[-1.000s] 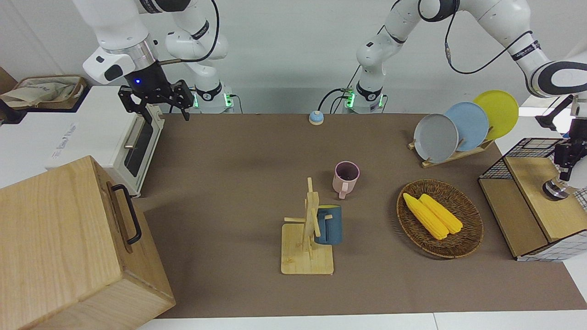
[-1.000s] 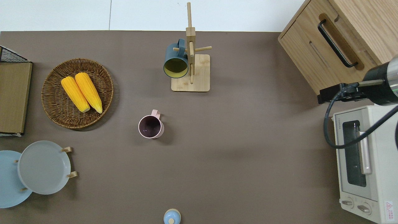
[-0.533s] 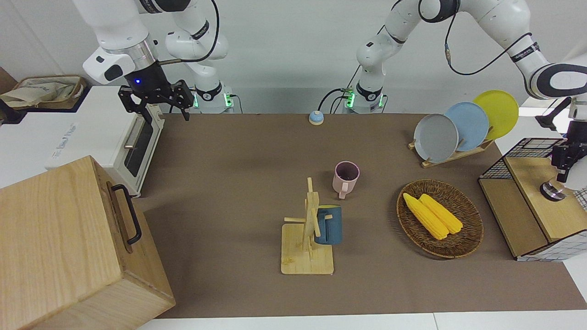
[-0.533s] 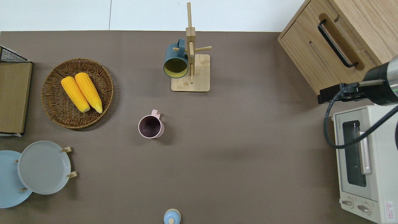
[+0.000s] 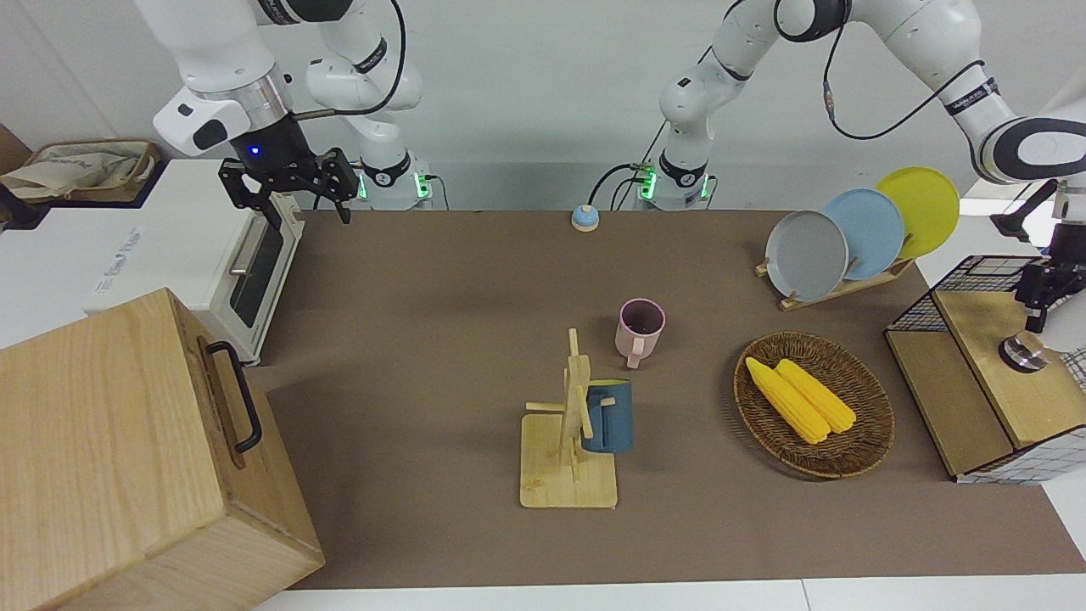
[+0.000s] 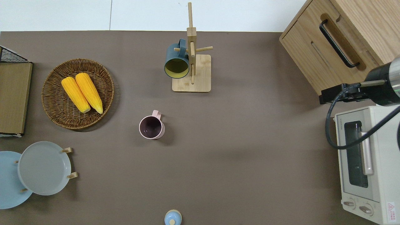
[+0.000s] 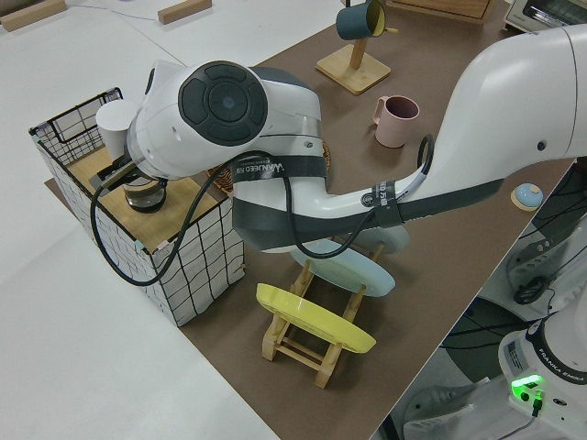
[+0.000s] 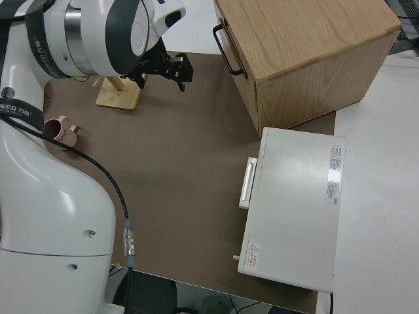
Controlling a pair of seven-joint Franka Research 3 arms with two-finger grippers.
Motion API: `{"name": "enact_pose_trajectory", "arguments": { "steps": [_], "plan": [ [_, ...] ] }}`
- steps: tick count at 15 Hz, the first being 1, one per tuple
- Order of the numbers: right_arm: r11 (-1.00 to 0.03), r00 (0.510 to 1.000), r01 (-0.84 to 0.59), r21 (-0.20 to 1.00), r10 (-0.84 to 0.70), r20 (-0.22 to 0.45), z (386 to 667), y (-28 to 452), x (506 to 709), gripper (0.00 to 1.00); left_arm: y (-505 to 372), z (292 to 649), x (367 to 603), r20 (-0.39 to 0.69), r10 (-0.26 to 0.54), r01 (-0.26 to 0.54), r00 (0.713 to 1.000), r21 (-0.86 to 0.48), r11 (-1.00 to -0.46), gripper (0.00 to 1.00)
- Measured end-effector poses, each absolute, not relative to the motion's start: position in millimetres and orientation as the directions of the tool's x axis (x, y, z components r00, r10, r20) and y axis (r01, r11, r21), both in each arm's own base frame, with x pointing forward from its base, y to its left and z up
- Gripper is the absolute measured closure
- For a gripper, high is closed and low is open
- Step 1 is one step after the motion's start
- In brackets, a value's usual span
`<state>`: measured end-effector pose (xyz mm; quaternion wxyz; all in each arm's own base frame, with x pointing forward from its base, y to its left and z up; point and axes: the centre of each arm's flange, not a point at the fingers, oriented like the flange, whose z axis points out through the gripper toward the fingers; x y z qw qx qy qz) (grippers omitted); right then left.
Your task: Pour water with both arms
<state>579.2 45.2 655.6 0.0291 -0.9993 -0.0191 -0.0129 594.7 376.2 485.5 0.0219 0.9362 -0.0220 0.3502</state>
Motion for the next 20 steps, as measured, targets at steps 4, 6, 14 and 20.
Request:
{"name": "enact_pose_trajectory", "arguments": {
  "steps": [4,6,14,20],
  "plan": [
    [-0.998,0.999,0.039,-0.058,0.037,0.027,655.6,45.2,579.2,0.0,371.9,494.6,596.6,0.612,-0.003,-0.005,0.79,0.001,-1.0,0.0],
    [-0.998,0.999,0.039,-0.058,0.037,0.027,655.6,45.2,579.2,0.0,365.4,503.3,599.4,0.592,0.007,0.021,0.806,-0.016,-1.0,0.0],
    [-0.998,0.999,0.039,-0.058,0.037,0.027,655.6,45.2,579.2,0.0,356.3,534.1,590.4,0.516,0.013,0.012,0.856,0.005,-1.0,0.0],
    [-0.998,0.999,0.039,-0.058,0.037,0.027,655.6,45.2,579.2,0.0,350.0,550.8,570.9,0.411,-0.027,-0.026,0.911,-0.007,-1.0,0.0]
  ]
}}
